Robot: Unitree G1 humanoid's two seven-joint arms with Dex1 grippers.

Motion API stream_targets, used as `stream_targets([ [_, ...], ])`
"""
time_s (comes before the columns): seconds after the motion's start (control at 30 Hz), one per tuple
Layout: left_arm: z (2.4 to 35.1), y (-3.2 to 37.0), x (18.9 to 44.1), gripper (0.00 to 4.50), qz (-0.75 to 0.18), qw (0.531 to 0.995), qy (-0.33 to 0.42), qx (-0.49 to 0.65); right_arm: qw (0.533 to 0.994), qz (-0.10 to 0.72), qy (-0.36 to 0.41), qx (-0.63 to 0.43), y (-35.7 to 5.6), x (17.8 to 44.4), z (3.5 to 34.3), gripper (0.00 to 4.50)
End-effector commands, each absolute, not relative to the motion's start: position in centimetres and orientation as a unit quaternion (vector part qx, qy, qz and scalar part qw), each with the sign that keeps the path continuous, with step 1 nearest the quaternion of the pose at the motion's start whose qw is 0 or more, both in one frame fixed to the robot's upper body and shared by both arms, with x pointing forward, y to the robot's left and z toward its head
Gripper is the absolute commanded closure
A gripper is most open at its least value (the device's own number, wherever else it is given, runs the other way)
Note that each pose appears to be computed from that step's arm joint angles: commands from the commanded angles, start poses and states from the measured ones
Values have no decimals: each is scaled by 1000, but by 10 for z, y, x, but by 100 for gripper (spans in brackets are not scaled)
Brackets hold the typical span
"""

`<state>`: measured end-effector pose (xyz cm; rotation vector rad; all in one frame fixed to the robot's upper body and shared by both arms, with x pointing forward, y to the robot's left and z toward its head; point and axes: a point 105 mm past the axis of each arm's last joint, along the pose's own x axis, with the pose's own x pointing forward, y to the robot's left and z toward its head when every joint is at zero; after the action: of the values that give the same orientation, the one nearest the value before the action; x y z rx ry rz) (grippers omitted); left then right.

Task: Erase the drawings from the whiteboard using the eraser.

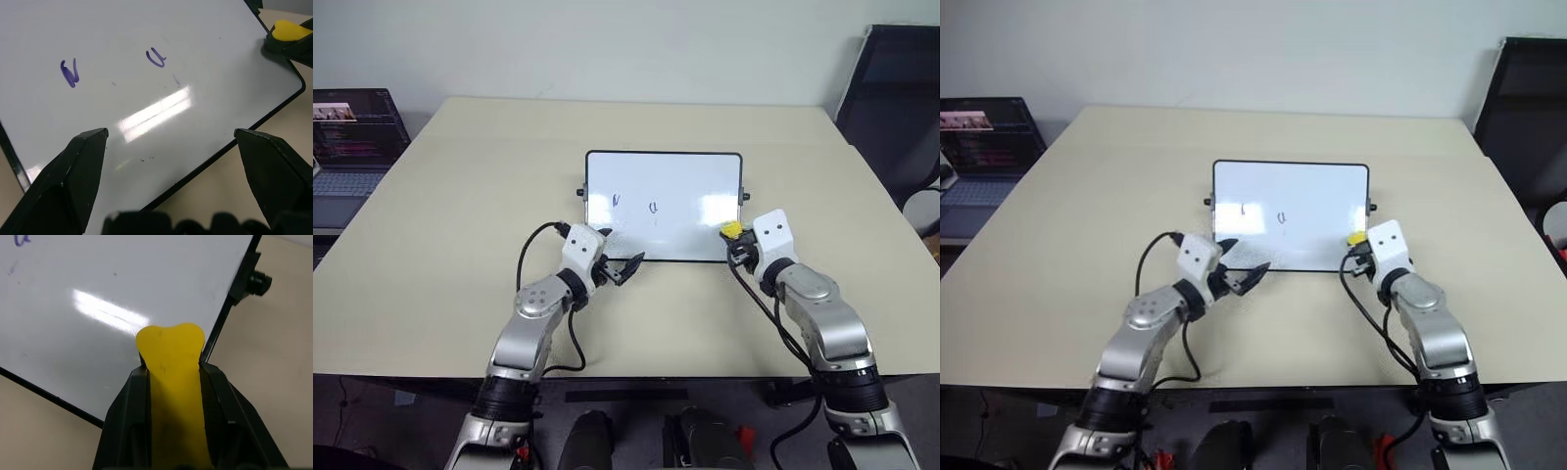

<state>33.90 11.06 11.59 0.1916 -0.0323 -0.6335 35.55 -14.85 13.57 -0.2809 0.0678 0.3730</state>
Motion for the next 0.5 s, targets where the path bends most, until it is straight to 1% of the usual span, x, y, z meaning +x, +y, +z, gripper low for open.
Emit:
stream_targets([
  [0.03, 133, 112, 334, 0, -309, 945, -57, 92, 958, 227, -63, -163, -146, 342, 172, 354],
  [0.17, 134, 116, 338, 0, -301, 947, -66, 91, 933, 278, -94, -209, -144, 328, 171, 354],
  [0.3, 135, 115, 341, 0, -307, 944, -71, 95, 896, 340, -99, -268, -136, 314, 150, 354],
  [0.37, 135, 116, 344, 0, -307, 944, -72, 97, 897, 340, -95, -265, -137, 315, 143, 354],
  [0.5, 136, 117, 345, 0, -309, 943, -73, 102, 900, 337, -103, -257, -135, 317, 144, 354],
])
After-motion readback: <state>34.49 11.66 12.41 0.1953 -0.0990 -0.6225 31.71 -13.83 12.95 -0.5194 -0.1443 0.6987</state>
